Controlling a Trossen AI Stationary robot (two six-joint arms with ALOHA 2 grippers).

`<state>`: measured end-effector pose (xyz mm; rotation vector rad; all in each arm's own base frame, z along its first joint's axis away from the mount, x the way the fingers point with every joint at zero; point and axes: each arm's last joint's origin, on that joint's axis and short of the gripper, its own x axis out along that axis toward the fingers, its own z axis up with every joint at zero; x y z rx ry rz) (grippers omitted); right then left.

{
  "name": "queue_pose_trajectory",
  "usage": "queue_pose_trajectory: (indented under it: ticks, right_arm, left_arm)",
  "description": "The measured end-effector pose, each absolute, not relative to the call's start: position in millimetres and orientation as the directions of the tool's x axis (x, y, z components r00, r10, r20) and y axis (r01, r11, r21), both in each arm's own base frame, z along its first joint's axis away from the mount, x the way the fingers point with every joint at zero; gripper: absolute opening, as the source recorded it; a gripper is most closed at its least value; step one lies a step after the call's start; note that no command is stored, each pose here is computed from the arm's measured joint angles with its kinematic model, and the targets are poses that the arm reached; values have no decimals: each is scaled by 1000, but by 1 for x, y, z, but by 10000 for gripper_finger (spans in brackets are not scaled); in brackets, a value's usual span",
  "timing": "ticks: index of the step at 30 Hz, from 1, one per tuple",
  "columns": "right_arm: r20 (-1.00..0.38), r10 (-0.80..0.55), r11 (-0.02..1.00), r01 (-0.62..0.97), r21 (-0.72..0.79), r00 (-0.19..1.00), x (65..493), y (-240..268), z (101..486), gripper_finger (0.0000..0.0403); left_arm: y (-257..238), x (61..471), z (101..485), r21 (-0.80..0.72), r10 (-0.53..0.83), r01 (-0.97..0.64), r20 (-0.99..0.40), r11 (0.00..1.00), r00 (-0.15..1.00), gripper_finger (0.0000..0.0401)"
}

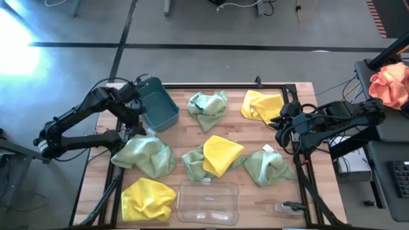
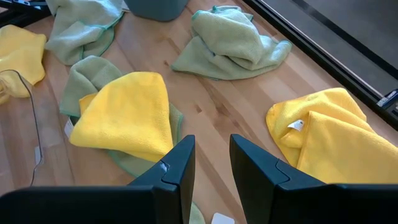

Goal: Sort microfiber towel by color & place in baskets
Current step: Put the bottom left green towel into the blue bin

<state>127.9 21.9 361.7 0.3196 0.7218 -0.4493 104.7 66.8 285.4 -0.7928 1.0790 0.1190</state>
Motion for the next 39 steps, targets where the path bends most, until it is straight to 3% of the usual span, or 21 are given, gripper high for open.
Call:
queue_pose_trajectory:
  ticks: [14,21,25,31,39]
  right_arm:
    - [-694,-282,858,498,126,662,128,22,362,93]
    - [-694,-282,858,498,127,663,128,22,362,93]
    - [-694,-282,850,508,140,663,128,22,362,93]
    - [-694,-282,847,512,144,662,128,22,361,93]
    - [-694,-282,847,512,145,663,128,22,361,93]
  left_arm:
    - [52,99,227,-573,-393,-516,-817,637,421,123]
    - [48,104,229,-659,-436,-414,-739,628,514,123]
    - [47,105,238,-649,-395,-390,-731,653,556,123]
    - [40,103,248,-551,-284,-434,-792,712,541,123]
    - [15,107,252,-506,-278,-472,-837,722,472,123]
